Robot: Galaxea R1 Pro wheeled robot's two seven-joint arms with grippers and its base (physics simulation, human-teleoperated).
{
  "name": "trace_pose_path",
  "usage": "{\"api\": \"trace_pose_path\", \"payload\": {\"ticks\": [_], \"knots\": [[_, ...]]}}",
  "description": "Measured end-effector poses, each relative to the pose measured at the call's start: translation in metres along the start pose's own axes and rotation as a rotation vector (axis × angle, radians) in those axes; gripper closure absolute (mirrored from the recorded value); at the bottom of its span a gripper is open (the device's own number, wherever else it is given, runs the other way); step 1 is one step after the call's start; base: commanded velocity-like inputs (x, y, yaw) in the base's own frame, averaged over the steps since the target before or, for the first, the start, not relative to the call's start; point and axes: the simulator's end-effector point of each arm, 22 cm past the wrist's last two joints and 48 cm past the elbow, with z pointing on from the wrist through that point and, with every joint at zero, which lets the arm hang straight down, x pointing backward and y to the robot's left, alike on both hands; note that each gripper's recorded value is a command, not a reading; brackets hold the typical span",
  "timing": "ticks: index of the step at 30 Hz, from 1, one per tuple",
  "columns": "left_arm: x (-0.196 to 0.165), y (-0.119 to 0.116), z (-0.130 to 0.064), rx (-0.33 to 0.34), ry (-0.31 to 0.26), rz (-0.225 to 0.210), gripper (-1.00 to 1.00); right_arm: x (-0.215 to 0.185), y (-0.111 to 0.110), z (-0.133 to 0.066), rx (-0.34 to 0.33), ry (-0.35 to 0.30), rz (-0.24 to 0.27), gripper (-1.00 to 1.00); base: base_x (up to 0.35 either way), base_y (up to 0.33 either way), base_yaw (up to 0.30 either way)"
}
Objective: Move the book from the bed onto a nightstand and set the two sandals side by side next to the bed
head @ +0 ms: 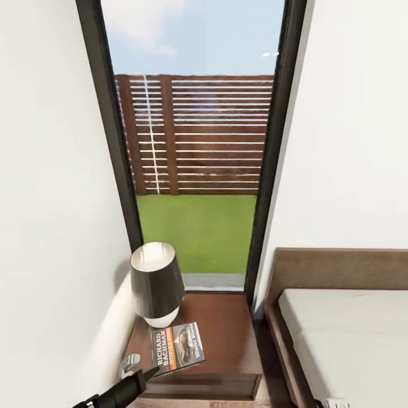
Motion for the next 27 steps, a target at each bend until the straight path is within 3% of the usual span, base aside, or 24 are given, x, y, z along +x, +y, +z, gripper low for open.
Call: {"api": "trace_pose_path", "payload": {"ticks": [17,27], "knots": [[0.0006,0.0002,0.0000,0.000,0.003,0.001,1.00,0.0001,0.0000,0.0001,0.000,0.000,0.000,-1.00,0.303,0.000,0.000],[-0.0005,0.0003,0.0004,0.000,-0.001,-0.001,1.00,-0.0014,-0.0030,0.0003,0.012,-0.005,0.007,-1.00,0.030,0.000,0.000]]}}
